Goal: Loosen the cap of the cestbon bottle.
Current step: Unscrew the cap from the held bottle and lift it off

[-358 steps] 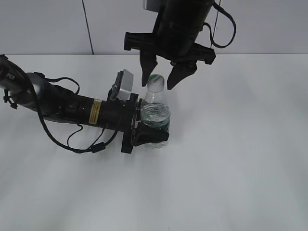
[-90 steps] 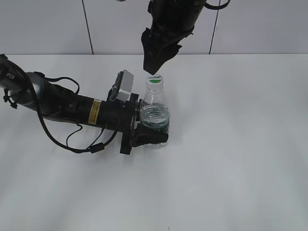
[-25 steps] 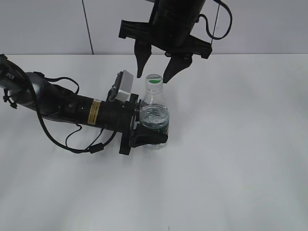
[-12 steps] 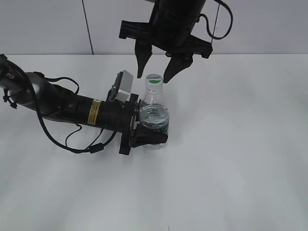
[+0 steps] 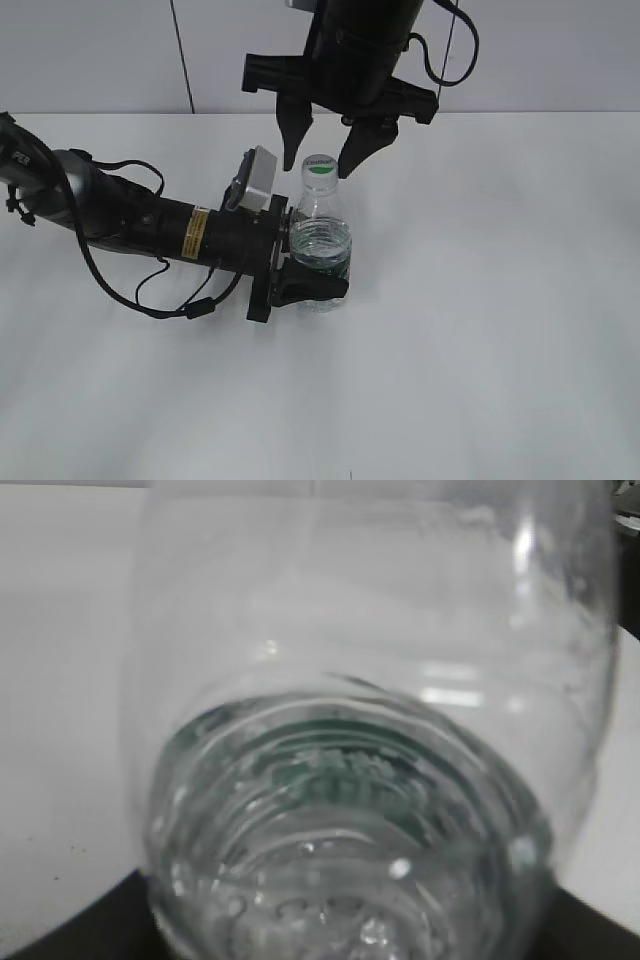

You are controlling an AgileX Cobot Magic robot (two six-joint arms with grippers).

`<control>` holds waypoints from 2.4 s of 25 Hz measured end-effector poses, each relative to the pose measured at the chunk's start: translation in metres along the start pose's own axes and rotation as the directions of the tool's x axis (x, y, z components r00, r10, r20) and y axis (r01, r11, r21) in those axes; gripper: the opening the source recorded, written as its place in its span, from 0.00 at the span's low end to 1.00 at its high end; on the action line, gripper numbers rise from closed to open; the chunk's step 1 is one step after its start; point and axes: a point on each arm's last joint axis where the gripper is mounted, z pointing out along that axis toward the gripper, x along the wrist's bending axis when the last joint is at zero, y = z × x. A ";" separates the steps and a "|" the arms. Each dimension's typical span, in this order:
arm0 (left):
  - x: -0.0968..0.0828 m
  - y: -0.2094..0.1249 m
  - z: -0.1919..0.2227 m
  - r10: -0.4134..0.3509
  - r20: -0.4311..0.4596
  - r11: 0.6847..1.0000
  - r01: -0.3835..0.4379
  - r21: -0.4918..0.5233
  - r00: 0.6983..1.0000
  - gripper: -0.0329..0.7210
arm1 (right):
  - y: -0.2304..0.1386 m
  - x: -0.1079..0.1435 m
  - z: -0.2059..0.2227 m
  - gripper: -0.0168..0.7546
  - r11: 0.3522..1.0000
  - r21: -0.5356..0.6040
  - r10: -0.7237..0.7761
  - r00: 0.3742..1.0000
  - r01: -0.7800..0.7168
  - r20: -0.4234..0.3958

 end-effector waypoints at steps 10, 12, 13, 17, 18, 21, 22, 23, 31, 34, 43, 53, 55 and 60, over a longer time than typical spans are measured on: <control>0.000 0.000 0.000 0.000 0.000 1.000 0.000 0.000 1.000 0.59 | -0.002 0.001 0.001 0.56 1.000 0.002 -0.014 1.000 0.014 0.008; 0.000 0.000 0.000 0.000 0.000 1.000 0.000 0.000 1.000 0.59 | -0.002 0.002 0.001 0.55 1.000 0.001 -0.025 1.000 0.025 0.011; 0.000 0.000 0.000 0.000 0.000 1.000 0.000 0.000 1.000 0.59 | -0.002 0.002 0.001 0.54 1.000 0.001 -0.030 0.999 0.030 0.013; 0.000 0.000 0.000 0.000 0.000 1.000 0.000 0.000 1.000 0.59 | -0.002 0.002 0.002 0.49 0.999 0.002 -0.050 0.999 0.050 0.019; 0.000 0.000 0.000 0.000 0.000 1.000 0.000 0.000 1.000 0.59 | -0.002 0.001 0.002 0.49 0.999 0.002 -0.054 0.998 0.054 0.021; 0.000 0.000 0.000 0.000 0.000 1.000 0.000 0.000 1.000 0.59 | -0.003 0.001 0.002 0.48 0.998 0.005 -0.060 0.998 0.060 0.023; 0.000 0.000 0.000 0.000 0.000 1.000 0.000 0.000 1.000 0.59 | -0.003 0.001 0.003 0.48 0.998 0.008 -0.061 0.998 0.061 0.024; 0.000 0.000 0.000 0.000 0.001 1.000 0.000 0.000 1.000 0.59 | -0.004 0.000 0.005 0.48 0.998 0.014 -0.061 0.998 0.060 0.027; 0.000 0.000 0.000 0.000 0.001 1.000 0.000 0.000 1.000 0.59 | -0.007 -0.002 0.009 0.42 0.998 0.032 -0.062 0.998 0.061 0.033; 0.000 0.000 0.000 0.000 0.001 1.000 0.000 0.000 1.000 0.59 | -0.007 -0.002 0.009 0.42 0.998 0.031 -0.063 0.998 0.062 0.032; 0.000 0.000 0.000 0.000 0.002 1.000 0.000 0.000 1.000 0.59 | -0.007 -0.002 0.009 0.42 0.952 0.039 -0.305 0.952 0.304 0.026; -0.001 0.000 0.000 0.009 0.006 1.000 -0.009 0.000 1.000 0.59 | -0.007 -0.002 0.009 0.42 0.700 0.046 -0.713 0.701 0.712 0.005; -0.001 0.000 0.000 0.009 0.007 1.000 -0.009 0.000 1.000 0.59 | -0.007 -0.002 0.009 0.42 0.644 0.046 -0.764 0.645 0.764 0.002; -0.001 0.000 0.000 0.012 0.012 1.000 -0.012 -0.001 1.000 0.59 | -0.007 -0.002 0.009 0.42 0.490 0.045 -0.871 0.491 0.870 -0.007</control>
